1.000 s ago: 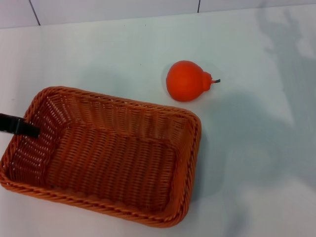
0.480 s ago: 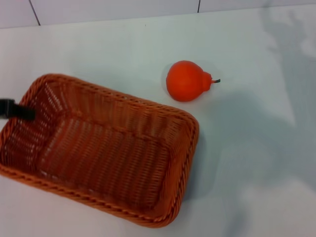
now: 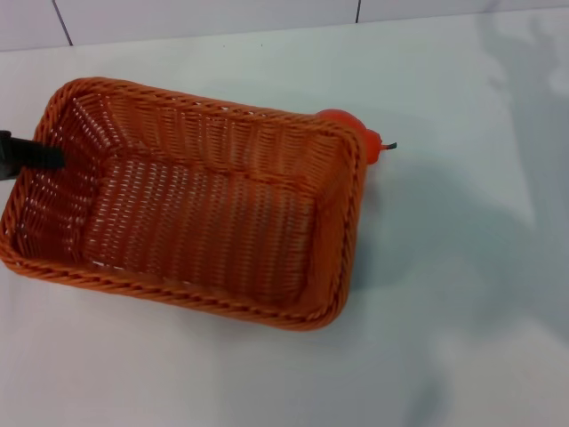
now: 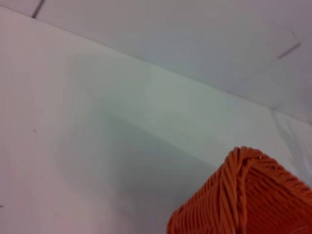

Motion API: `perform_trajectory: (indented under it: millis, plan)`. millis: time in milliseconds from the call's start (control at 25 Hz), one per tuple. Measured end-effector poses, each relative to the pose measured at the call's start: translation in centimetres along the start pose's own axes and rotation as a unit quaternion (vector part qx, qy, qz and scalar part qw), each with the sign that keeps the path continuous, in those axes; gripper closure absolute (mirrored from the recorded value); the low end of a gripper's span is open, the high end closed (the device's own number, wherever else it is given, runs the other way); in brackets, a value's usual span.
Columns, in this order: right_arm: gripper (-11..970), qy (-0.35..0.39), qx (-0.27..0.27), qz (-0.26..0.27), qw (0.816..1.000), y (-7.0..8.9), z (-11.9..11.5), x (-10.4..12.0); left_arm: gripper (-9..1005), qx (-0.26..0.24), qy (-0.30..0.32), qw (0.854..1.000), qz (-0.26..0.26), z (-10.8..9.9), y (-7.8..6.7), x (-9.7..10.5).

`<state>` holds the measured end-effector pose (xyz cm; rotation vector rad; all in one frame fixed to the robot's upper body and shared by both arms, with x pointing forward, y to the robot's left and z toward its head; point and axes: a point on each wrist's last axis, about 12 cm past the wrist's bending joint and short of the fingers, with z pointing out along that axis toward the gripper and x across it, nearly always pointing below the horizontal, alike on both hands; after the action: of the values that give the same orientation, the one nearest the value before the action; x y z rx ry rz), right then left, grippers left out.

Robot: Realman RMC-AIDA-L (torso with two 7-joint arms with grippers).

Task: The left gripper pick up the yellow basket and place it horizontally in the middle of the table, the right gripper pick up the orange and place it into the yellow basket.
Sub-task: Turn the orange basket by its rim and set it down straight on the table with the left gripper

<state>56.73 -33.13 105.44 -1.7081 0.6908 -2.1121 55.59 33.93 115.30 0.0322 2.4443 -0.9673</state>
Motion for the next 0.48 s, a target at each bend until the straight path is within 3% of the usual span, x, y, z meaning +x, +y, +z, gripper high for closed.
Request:
perform_trajectory:
  millis: [480]
  plan:
    - [189, -0.008, -0.007, -0.008, 1.000, 0.0, 1.0, 0.3, 826, -0.034, -0.066, 0.995, -0.071, 0.6, 2.0, 1.5]
